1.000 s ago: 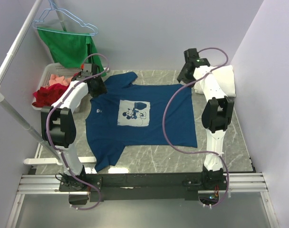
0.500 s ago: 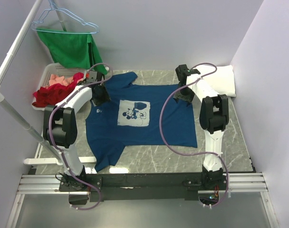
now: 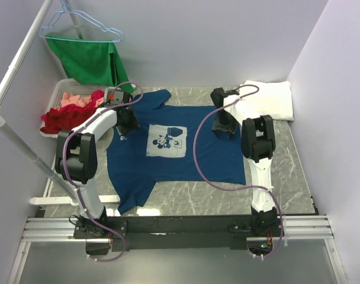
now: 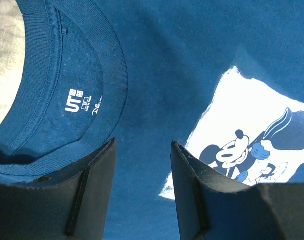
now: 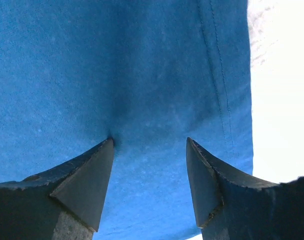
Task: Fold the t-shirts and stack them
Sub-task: Flatten the tshirt out
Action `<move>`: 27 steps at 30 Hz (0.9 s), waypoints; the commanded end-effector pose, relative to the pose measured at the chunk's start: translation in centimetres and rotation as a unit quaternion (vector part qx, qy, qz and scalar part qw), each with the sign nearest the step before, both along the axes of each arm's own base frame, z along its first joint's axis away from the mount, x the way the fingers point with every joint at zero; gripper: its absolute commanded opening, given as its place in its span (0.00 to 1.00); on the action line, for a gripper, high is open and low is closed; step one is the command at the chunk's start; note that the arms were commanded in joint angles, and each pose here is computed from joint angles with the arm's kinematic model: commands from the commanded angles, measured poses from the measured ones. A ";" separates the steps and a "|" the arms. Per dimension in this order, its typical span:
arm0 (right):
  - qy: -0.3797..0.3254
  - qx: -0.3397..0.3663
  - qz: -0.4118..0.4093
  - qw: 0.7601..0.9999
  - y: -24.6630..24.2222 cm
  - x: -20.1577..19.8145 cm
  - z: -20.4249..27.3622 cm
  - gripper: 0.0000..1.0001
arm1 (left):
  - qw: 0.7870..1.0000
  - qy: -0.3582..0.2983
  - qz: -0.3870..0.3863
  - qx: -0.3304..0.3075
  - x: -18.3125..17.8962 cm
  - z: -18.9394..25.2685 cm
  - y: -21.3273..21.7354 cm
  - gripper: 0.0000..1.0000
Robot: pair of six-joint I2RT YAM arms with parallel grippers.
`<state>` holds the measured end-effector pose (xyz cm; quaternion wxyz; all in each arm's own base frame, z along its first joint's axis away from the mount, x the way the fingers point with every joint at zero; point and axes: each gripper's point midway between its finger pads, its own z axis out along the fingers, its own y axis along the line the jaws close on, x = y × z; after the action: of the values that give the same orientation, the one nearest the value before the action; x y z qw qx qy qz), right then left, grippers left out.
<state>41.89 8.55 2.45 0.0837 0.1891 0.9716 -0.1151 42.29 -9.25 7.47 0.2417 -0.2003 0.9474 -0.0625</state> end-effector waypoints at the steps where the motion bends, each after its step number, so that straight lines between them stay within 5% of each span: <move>1: 0.024 -0.028 -0.012 0.999 -0.8 -0.2 -0.9 0.66 | 1.000 -0.006 0.002 0.008 0.5 0.3 0.0 0.53; 27: -0.002 0.015 -0.085 0.996 -3.1 4.3 -0.5 0.66 | 1.000 0.012 0.003 0.024 3.6 -1.4 -0.2 0.53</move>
<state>44.43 6.66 2.43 0.0568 0.2421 0.9620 -0.1130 44.53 -9.15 4.70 0.2156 -0.2032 0.9545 -0.0344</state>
